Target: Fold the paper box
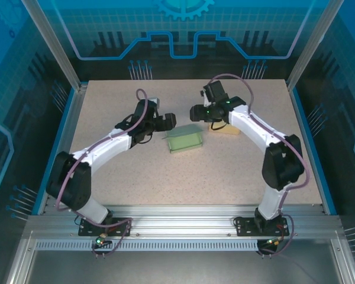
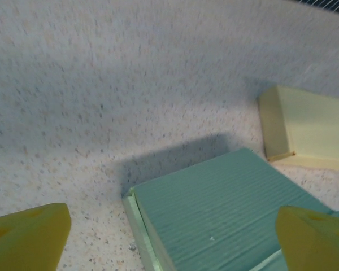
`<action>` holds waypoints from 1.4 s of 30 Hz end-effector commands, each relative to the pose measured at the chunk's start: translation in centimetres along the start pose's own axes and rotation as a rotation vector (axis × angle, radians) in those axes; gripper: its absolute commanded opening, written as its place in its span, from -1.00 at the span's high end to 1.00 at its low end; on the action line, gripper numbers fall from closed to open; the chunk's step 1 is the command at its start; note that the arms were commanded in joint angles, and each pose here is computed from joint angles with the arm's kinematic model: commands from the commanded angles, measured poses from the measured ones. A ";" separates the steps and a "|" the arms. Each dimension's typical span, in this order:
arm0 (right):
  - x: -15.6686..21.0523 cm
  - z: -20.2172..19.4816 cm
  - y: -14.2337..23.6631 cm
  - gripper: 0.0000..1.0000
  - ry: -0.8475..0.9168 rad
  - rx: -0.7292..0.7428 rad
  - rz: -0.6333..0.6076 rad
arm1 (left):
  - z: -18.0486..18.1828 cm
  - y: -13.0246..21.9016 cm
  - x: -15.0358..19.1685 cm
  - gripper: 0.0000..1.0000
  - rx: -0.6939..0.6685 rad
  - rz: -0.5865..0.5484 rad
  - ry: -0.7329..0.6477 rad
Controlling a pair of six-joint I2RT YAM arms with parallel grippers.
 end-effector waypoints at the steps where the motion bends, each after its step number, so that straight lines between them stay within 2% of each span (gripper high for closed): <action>1: 1.0 0.0 -1.6 -0.30 0.008 -0.050 0.090 | 0.2 -1.0 0.4 -0.81 0.006 0.056 0.002; 10: 4.8 -0.8 -4.7 -0.26 -0.017 -0.036 0.185 | 2.9 -3.6 3.4 -0.67 -0.066 0.134 0.038; 25: 8.7 -1.2 -7.3 -0.18 -0.049 -0.028 0.254 | 7.4 -5.8 8.8 -0.34 -0.130 0.236 0.151; 33: 9.9 -1.2 -7.7 -0.17 -0.058 -0.030 0.272 | 7.3 -5.6 8.9 -0.26 -0.112 0.232 0.167; 42: 11.0 -1.0 -8.4 -0.15 -0.032 -0.008 0.307 | 5.7 -2.2 6.6 -0.21 -0.046 0.118 0.183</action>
Point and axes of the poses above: each hand's point on the last joint's axis, 136 mm out from that joint toward the fingers, its own y axis back along the fingers, its own z axis along the line the jaws close on, x = y × z, the point moved 8 cm from there along y, back along the fingers, and after that the axes turned 14 degrees about y, right-handed, at the moved point
